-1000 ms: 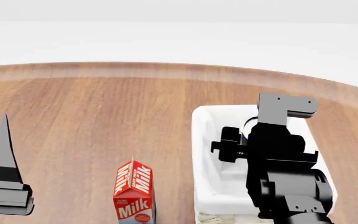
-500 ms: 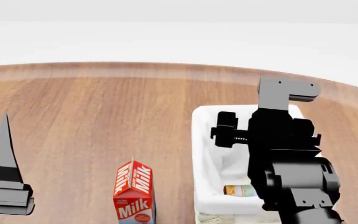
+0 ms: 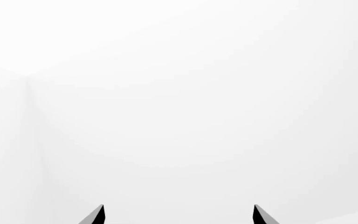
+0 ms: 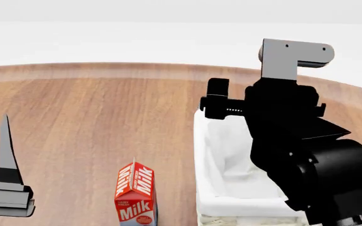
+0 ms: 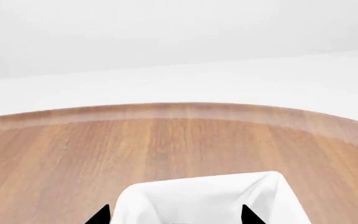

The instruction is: Pick up the alphabet soup and the tomato sauce, and put them in the basket.

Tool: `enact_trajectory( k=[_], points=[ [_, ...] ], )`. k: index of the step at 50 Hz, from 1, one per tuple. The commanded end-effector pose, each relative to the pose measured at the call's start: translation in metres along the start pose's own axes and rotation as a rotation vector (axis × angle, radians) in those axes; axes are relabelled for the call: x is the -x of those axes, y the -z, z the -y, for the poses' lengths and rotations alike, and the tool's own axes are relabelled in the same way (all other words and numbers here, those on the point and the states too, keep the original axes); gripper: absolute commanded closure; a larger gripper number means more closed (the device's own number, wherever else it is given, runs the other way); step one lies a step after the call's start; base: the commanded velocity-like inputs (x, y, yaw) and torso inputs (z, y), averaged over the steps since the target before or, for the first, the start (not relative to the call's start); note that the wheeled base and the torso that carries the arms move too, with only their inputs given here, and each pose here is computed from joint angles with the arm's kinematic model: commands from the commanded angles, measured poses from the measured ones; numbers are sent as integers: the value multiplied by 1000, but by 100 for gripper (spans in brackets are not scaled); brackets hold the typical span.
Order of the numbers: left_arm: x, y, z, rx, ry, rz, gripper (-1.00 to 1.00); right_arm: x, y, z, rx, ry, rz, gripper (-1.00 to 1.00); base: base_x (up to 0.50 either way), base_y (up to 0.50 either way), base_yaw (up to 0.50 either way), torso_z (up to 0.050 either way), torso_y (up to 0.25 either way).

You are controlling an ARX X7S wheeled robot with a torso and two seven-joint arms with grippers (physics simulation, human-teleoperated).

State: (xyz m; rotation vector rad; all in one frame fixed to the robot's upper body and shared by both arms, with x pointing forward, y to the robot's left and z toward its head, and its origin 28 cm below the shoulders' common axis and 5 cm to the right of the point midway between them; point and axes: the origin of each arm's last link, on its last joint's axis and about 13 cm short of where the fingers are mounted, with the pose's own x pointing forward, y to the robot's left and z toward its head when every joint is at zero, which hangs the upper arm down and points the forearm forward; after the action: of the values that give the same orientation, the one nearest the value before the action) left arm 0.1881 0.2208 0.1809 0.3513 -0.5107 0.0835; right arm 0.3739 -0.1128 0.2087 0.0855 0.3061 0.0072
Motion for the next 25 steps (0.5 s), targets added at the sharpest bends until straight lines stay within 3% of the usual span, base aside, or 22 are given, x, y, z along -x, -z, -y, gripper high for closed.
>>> enact_trajectory(
  k=[1,25],
  points=[
    [-1,-2,-1,0,0,6,-100,35,-4,-4,30,-84,25,-100,0,0,0,0,0],
    [0,-2,1,0,6,6,-100,126,36,-15,179,-336,-26,-100,0,0,0,0,0]
  ],
)
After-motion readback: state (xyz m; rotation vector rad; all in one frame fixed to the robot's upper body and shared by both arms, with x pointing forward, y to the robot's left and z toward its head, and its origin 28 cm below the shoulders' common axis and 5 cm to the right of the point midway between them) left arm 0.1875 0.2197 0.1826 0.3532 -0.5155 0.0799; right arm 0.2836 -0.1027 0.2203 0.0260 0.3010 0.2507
